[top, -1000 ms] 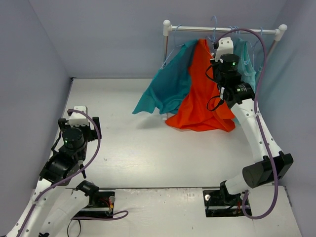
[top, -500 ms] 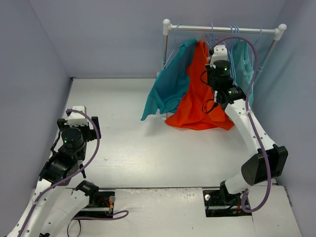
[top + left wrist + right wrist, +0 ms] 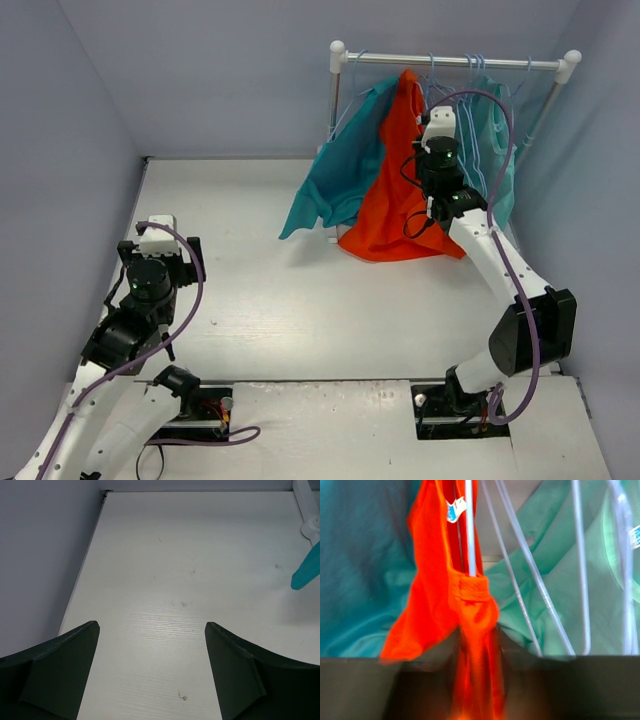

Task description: Place the t-shirt on the hanger

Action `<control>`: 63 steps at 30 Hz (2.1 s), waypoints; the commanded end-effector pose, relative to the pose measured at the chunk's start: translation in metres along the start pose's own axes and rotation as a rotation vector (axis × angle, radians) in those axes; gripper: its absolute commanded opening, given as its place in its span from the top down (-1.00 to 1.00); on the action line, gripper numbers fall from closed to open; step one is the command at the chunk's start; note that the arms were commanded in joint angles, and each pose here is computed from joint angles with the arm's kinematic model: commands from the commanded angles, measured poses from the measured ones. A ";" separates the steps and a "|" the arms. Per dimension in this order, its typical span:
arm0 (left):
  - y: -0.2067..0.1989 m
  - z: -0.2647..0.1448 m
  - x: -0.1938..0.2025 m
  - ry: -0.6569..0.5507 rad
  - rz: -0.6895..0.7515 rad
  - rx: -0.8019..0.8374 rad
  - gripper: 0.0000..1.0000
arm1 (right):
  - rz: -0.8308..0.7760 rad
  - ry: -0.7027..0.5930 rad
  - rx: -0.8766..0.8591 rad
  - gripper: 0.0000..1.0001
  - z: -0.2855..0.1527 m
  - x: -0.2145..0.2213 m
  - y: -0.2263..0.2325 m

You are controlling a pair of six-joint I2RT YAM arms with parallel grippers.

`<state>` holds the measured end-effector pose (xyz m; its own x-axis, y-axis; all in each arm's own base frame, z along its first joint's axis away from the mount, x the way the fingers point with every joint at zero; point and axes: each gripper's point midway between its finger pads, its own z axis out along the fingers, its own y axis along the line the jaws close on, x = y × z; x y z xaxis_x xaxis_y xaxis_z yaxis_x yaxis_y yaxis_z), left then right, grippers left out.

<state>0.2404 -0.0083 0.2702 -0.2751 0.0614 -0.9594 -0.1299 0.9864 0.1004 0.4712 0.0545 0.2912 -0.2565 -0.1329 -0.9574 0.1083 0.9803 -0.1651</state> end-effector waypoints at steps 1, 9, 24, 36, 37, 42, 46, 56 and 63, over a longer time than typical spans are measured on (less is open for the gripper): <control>-0.002 0.002 -0.015 -0.045 -0.040 0.000 -0.64 | 0.051 -0.085 -0.028 0.17 -0.010 -0.026 -0.003; -0.001 0.003 -0.014 -0.043 -0.038 -0.001 -0.64 | 0.112 -0.239 -0.044 -0.79 -0.058 -0.087 -0.023; 0.005 -0.006 -0.023 -0.067 -0.047 -0.010 -0.64 | 0.240 -0.515 -0.036 -1.00 -0.231 -0.097 -0.094; 0.011 -0.032 -0.023 -0.071 -0.049 0.047 -0.64 | 0.280 -0.486 0.046 -1.00 -0.276 -0.008 -0.122; 0.010 -0.033 -0.019 -0.065 -0.053 0.054 -0.64 | 0.285 -0.487 0.055 -1.00 -0.277 -0.005 -0.124; 0.009 -0.032 -0.005 -0.049 -0.070 0.056 -0.64 | 0.302 -0.456 0.093 -1.00 -0.274 0.010 -0.128; 0.008 -0.026 0.004 -0.029 -0.061 0.042 -0.64 | 0.305 -0.451 0.096 -1.00 -0.273 0.019 -0.128; 0.004 -0.021 0.014 0.003 -0.030 0.049 -0.64 | 0.341 -0.463 0.084 -1.00 -0.275 0.029 -0.125; 0.005 -0.020 0.016 0.010 -0.021 0.043 -0.64 | 0.338 -0.453 0.078 -1.00 -0.272 0.030 -0.123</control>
<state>0.2101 -0.0044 0.2588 -0.2915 0.0433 -0.9556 -0.0865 0.9937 0.0715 0.1863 -0.0297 0.3327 0.1871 0.0952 -0.9777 0.1855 0.9739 0.1304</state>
